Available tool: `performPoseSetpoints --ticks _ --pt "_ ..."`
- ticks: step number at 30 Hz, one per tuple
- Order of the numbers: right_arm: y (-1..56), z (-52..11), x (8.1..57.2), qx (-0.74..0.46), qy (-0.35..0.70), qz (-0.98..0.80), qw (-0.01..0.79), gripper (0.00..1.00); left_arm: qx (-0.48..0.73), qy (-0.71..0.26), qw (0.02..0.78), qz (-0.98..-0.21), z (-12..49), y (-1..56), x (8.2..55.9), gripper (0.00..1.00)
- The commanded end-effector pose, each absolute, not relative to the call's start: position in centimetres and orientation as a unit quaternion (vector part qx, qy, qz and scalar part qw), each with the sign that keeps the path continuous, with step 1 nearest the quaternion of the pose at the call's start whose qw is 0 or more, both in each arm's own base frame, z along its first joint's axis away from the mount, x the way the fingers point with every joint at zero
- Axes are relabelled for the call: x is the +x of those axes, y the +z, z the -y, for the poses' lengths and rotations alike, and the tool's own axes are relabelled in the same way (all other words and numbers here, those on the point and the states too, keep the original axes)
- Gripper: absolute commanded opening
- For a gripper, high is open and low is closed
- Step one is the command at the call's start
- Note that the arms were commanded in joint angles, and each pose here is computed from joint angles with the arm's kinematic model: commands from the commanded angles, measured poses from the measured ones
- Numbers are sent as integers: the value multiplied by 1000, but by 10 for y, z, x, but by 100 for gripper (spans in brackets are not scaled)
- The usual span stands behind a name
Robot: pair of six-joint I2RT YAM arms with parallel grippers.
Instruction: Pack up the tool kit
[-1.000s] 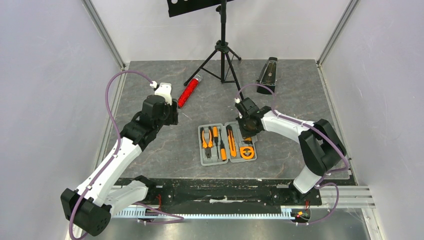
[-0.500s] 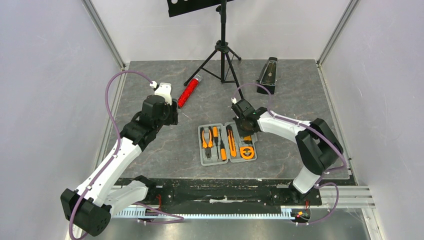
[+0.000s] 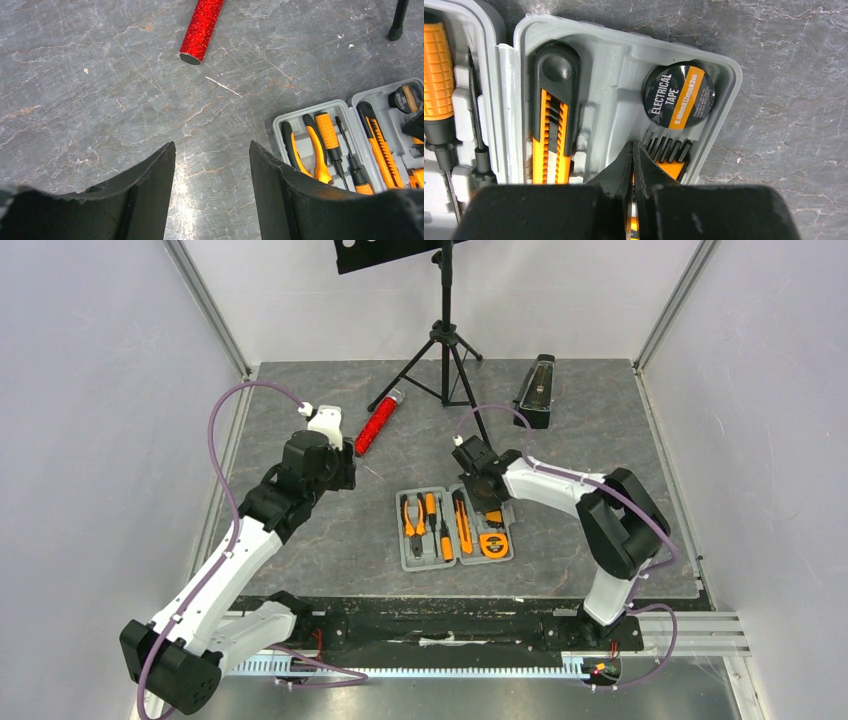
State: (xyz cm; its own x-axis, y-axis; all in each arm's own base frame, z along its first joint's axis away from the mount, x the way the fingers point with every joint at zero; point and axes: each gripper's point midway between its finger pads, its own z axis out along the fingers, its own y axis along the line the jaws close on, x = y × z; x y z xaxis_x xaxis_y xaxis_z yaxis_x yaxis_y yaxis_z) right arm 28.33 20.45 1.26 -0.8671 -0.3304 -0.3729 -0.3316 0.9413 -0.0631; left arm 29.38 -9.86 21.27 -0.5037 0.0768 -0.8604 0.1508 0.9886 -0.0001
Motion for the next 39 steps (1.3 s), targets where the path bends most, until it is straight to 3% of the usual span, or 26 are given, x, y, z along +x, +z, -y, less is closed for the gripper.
performPoseSetpoints --ticks 1,5,8,16,21,28,34,39 --pt "-10 -202 261 -192 -7 -976 100 4 80 -58 510 -855 108 223 298 63" --pt "58 -228 307 -191 33 -962 195 14 80 -86 506 -855 119 223 298 63" --pt "78 -215 315 -179 34 -959 218 24 81 -109 499 -856 128 224 298 63" --pt "68 -162 287 -176 2 -959 223 36 81 -193 417 -885 171 193 296 66" --pt "63 -175 271 -202 67 -949 234 41 79 -201 345 -914 197 146 292 67" --pt "78 -210 274 -272 114 -908 299 42 63 -172 291 -939 215 91 293 67" --pt "73 -211 282 -325 22 -884 336 41 36 -158 289 -944 215 72 302 65" --pt "59 -201 282 -346 -25 -880 323 41 22 -131 283 -950 206 55 302 64"
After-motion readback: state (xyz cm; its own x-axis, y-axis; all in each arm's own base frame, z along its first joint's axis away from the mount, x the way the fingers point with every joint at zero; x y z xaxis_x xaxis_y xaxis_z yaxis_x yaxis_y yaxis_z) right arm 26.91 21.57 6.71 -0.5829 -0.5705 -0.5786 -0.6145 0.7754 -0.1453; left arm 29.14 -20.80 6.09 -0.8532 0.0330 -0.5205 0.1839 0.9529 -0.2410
